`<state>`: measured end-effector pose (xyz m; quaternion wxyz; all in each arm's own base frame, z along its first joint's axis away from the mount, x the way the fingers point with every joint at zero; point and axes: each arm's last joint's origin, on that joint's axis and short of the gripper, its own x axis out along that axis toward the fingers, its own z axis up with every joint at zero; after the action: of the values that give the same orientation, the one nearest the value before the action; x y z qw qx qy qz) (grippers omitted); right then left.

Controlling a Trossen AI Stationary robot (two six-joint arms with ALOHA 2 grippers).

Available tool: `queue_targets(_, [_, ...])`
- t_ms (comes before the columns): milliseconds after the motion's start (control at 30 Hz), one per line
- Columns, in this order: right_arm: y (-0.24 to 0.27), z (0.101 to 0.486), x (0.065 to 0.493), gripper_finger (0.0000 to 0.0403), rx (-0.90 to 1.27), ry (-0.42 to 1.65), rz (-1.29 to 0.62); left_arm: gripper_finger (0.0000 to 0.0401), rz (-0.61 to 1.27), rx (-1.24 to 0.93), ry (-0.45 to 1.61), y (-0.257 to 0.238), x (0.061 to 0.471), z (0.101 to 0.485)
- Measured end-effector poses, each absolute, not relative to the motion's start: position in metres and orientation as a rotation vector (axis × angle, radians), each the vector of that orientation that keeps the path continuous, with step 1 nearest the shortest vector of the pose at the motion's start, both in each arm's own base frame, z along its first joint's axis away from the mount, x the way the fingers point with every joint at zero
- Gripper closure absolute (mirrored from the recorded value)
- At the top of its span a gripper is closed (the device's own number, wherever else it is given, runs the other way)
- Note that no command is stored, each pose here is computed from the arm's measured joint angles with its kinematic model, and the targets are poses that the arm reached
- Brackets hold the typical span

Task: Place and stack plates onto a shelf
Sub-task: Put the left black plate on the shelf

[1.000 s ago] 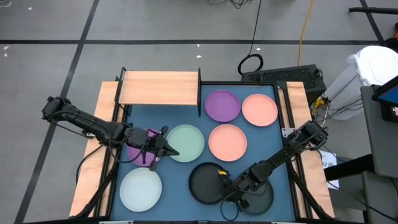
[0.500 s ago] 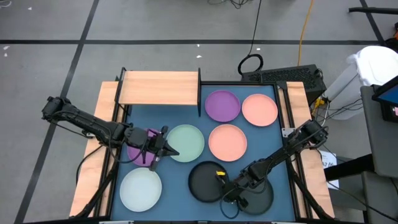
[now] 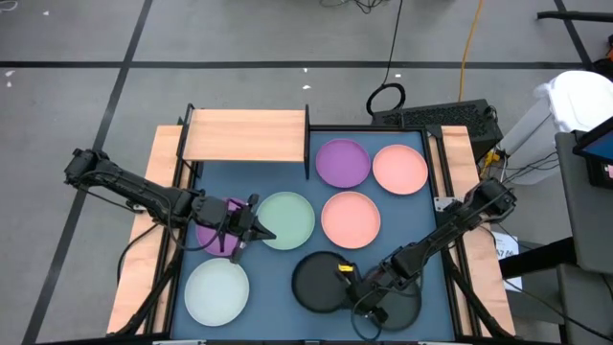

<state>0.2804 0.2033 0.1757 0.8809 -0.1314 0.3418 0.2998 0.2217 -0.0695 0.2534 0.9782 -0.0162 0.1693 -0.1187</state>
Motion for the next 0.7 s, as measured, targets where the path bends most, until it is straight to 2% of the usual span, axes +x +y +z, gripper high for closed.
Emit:
queue_targets(333, [0.196,0.202,0.275,0.0403,-0.367,0.675,0.519,0.04,-0.236,-0.074,0.384,-0.071,0.22,0.25])
queue_targets(600, [0.183,0.217,0.275,0.0403,-0.429,0.723,0.386,0.04,-0.068,-0.157,0.376,-0.074,0.218,0.25])
queue_targets(700, [0.178,0.222,0.276,0.0403,-0.453,0.705,0.374,0.04,-0.064,-0.155,0.373,-0.077,0.217,0.25])
